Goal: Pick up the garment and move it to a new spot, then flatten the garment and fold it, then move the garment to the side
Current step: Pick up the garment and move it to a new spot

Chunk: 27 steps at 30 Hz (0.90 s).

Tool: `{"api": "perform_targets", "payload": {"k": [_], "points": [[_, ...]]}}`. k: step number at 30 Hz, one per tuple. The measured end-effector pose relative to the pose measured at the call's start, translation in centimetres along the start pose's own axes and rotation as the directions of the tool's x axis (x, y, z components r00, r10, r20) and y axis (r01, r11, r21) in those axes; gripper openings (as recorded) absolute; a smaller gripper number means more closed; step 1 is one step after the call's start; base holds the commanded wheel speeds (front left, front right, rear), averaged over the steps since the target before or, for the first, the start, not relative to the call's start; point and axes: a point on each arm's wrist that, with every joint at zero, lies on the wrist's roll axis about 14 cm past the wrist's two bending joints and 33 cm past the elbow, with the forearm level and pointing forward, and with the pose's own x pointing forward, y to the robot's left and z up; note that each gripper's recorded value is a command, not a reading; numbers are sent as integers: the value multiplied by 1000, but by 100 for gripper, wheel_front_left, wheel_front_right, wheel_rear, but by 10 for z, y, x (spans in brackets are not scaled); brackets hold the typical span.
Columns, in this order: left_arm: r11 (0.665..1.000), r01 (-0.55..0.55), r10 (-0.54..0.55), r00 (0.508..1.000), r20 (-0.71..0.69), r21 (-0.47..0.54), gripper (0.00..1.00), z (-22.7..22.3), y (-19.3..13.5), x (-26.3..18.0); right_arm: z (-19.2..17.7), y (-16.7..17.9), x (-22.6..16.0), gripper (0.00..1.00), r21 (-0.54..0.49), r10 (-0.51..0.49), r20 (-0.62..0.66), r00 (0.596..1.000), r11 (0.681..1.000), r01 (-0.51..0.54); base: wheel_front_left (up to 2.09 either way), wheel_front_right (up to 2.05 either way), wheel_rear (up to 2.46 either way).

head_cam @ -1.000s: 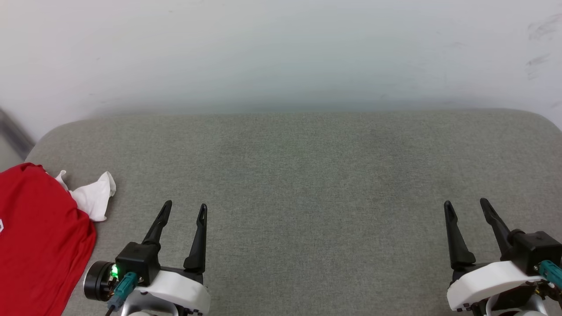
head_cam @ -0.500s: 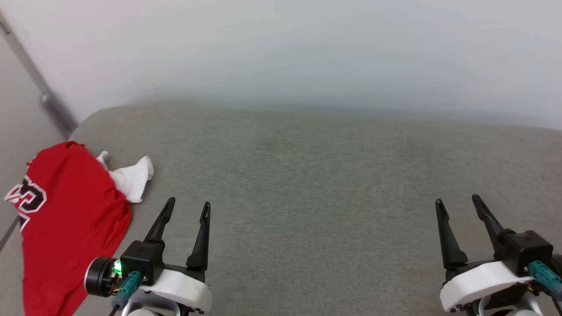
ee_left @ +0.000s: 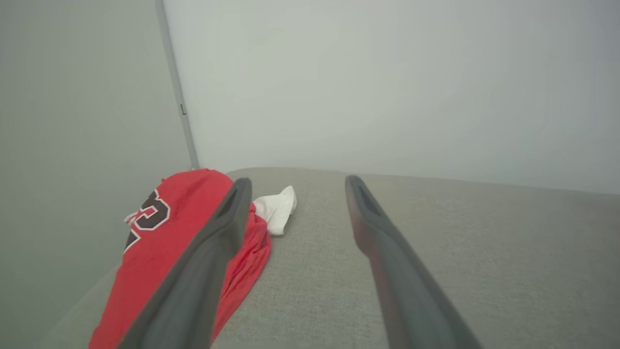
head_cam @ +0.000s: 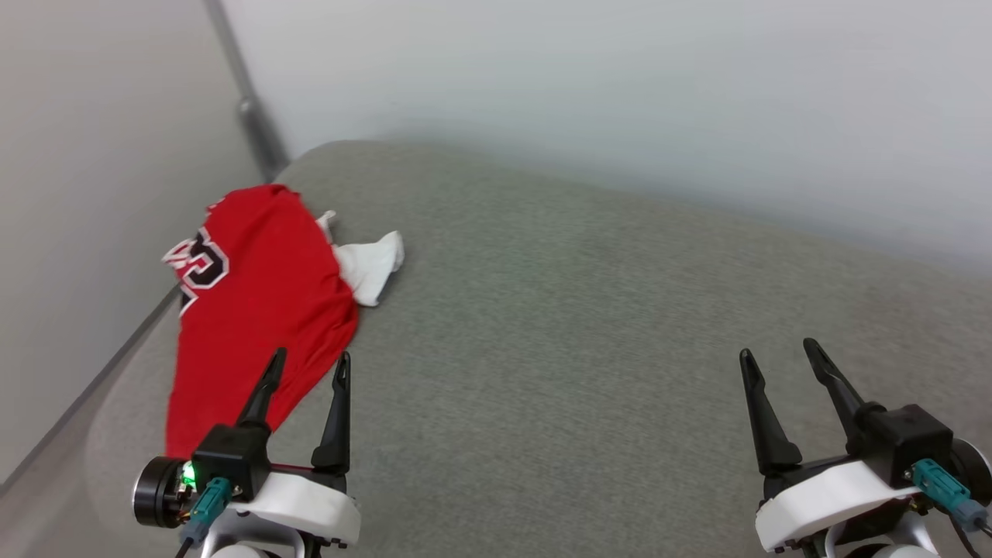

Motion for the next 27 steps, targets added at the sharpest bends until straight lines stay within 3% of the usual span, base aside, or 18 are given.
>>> {"api": "perform_targets", "payload": {"k": [12, 22, 27], "points": [[978, -207, 207, 978, 0, 29, 100, 7, 60, -41, -3, 66, 31, 100, 27, 204, 3, 979, 979, -204, 0, 0, 0], [971, -236, 237, 971, -26, 28, 100, 0, 67, -40, -6, 67, 41, 100, 41, 213, 5, 977, 976, -213, 0, 0, 0], [972, -233, 233, 972, -28, 8, 100, -2, 72, -12, -8, 56, 45, 100, 47, 188, -1, 982, 981, -188, 0, 0, 0]]}}
